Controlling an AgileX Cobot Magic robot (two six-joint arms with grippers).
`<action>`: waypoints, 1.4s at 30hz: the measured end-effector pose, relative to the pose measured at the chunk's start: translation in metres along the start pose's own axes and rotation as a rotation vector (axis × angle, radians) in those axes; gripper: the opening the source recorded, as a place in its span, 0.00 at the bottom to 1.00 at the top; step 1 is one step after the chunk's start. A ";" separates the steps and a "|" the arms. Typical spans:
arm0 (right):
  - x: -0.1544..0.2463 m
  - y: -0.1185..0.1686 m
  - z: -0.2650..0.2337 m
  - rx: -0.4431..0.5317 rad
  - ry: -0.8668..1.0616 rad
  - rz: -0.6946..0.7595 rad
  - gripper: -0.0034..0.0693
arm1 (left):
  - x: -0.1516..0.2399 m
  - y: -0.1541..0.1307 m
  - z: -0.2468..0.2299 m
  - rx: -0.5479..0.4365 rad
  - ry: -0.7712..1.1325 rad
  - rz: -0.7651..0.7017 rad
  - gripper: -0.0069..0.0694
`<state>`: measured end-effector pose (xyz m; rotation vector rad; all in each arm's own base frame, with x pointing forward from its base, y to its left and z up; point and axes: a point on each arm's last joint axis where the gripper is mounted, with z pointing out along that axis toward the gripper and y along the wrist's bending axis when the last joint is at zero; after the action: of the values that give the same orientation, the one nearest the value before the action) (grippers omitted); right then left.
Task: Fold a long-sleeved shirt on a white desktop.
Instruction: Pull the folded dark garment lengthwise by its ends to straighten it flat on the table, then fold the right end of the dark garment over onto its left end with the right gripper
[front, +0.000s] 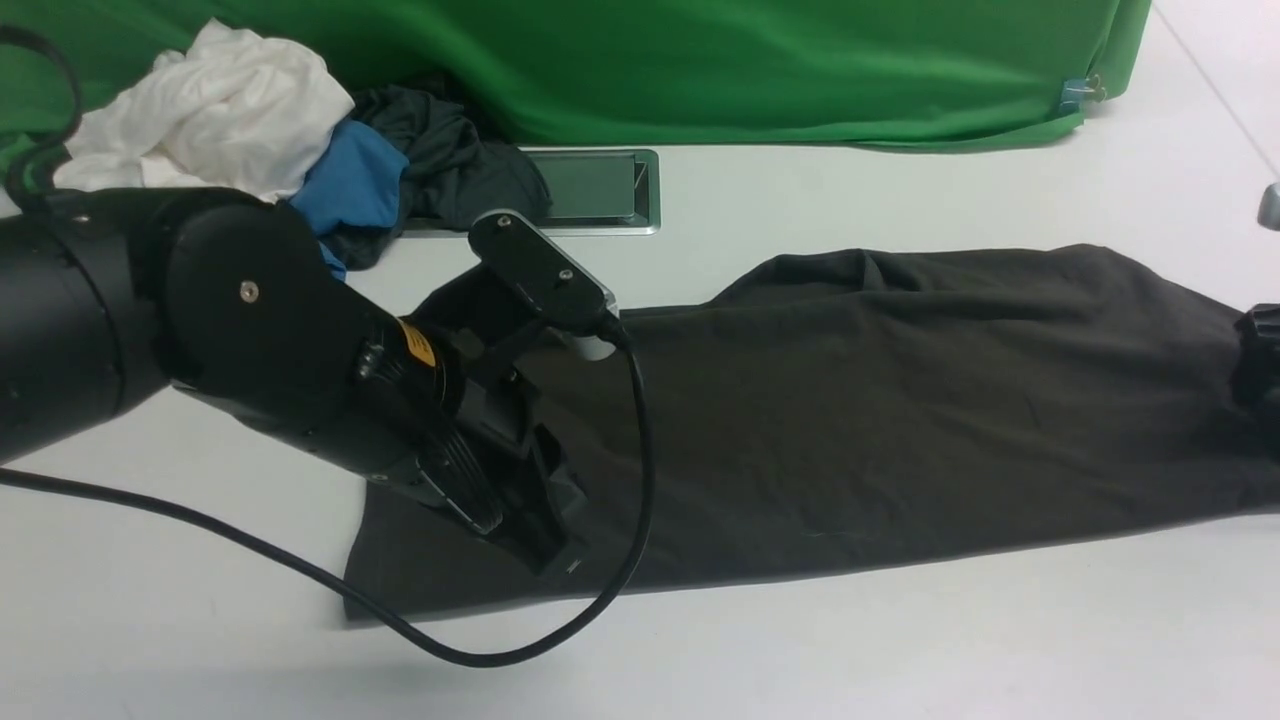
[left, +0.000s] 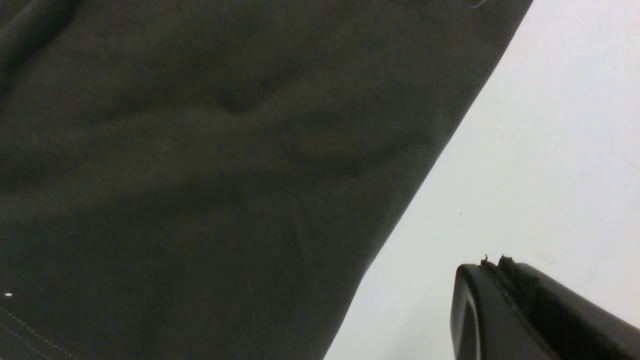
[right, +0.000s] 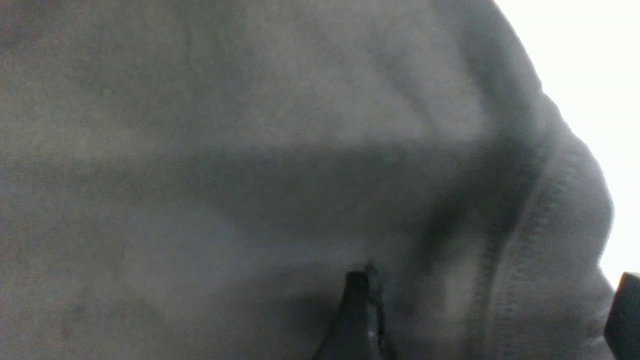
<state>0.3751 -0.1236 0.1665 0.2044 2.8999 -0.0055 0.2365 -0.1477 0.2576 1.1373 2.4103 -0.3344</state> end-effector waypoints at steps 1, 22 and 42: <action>0.000 -0.001 0.000 0.002 -0.003 0.004 0.91 | 0.000 0.000 0.000 0.000 0.000 0.000 0.12; 0.000 -0.015 0.023 -0.074 0.006 -0.004 0.40 | 0.000 0.000 0.000 -0.002 -0.002 0.004 0.12; 0.032 -0.045 -0.114 -0.007 -0.121 0.150 0.17 | 0.005 -0.012 -0.048 -0.038 -0.085 0.016 0.12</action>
<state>0.3116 -0.1615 0.2697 0.4056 2.7564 0.0175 0.2099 -0.1326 0.2973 1.1035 2.3229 -0.3238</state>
